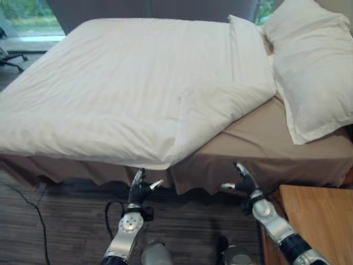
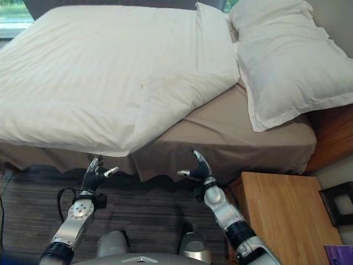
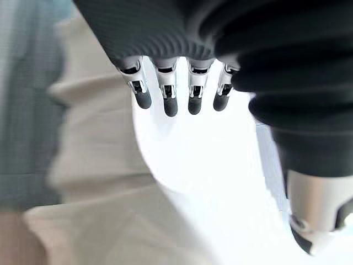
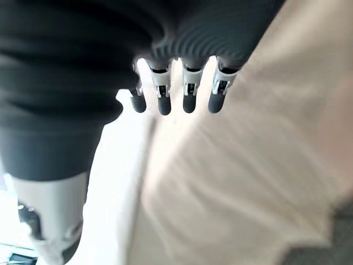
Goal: Making the bed.
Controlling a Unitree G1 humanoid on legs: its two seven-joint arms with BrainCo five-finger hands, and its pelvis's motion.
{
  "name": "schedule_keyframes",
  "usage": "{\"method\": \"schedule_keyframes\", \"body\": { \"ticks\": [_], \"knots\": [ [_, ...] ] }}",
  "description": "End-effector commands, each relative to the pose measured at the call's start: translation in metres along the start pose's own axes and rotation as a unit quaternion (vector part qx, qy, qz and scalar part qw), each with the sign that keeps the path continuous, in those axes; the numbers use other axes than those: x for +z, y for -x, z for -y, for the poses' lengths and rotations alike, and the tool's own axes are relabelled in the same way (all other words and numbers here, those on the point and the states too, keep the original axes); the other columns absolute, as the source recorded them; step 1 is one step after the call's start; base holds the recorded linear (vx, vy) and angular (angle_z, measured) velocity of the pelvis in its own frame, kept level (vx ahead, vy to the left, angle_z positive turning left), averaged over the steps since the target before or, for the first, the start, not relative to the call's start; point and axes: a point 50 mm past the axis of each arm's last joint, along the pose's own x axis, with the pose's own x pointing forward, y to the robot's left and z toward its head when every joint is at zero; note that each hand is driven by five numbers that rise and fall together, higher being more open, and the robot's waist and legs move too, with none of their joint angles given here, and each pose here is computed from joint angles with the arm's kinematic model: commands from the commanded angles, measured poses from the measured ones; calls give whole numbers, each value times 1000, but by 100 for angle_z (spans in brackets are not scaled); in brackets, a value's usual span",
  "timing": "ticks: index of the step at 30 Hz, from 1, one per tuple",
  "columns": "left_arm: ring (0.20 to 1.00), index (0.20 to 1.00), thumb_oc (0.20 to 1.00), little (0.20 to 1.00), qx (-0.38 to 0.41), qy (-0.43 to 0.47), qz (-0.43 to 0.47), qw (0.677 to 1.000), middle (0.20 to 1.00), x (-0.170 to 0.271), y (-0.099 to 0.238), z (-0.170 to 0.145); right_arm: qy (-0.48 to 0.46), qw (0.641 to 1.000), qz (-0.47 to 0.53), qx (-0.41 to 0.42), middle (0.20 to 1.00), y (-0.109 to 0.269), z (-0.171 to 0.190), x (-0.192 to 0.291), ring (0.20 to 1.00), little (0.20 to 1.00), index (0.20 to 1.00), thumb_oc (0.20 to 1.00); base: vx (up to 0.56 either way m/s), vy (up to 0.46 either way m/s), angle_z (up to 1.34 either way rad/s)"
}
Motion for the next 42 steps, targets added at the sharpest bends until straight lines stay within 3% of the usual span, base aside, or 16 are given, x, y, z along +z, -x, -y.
{"method": "schedule_keyframes", "body": {
  "ticks": [1,5,12,14,17,21,23,26,34,42],
  "knots": [
    [1000,1000,1000,1000,16,22,69,997,1000,27,-5,-11,34,994,104,-17,1000,-16,10,47,1000,1000,1000,1000,351,135,-13],
    [1000,1000,1000,1000,24,32,87,995,1000,43,-16,-17,62,985,142,-77,1000,-35,40,78,1000,1000,1000,1000,364,136,1],
    [1000,1000,1000,1000,7,0,96,995,1000,57,-32,-11,134,973,154,-112,1000,-52,39,101,1000,1000,1000,1000,321,91,-25],
    [1000,1000,1000,1000,3,-2,109,994,1000,76,-50,0,104,978,132,-126,1000,-69,32,113,1000,1000,1000,1000,231,-18,9],
    [1000,1000,1000,1000,1,-15,134,991,1000,111,-77,8,125,971,130,-154,1000,-92,51,144,1000,1000,1000,1000,230,-83,25],
    [1000,1000,1000,1000,7,-39,158,987,1000,158,-104,18,214,956,75,-185,1000,-111,84,156,1000,1000,1000,1000,317,-174,49],
    [1000,1000,1000,1000,-14,-37,179,983,1000,174,-106,26,236,952,88,-172,1000,-115,70,173,1000,1000,1000,1000,211,-190,89],
    [1000,1000,1000,1000,-30,-28,175,984,1000,194,-113,50,308,926,82,-201,1000,-119,98,191,1000,1000,1000,1000,60,-221,117],
    [1000,1000,1000,1000,-38,-24,180,983,1000,215,-117,59,361,895,93,-247,1000,-116,136,224,1000,1000,1000,1000,-21,-126,16],
    [1000,1000,1000,1000,-50,-8,184,982,1000,211,-115,62,369,886,83,-269,1000,-113,155,221,1000,1000,1000,1000,-25,-94,3]
  ]
}}
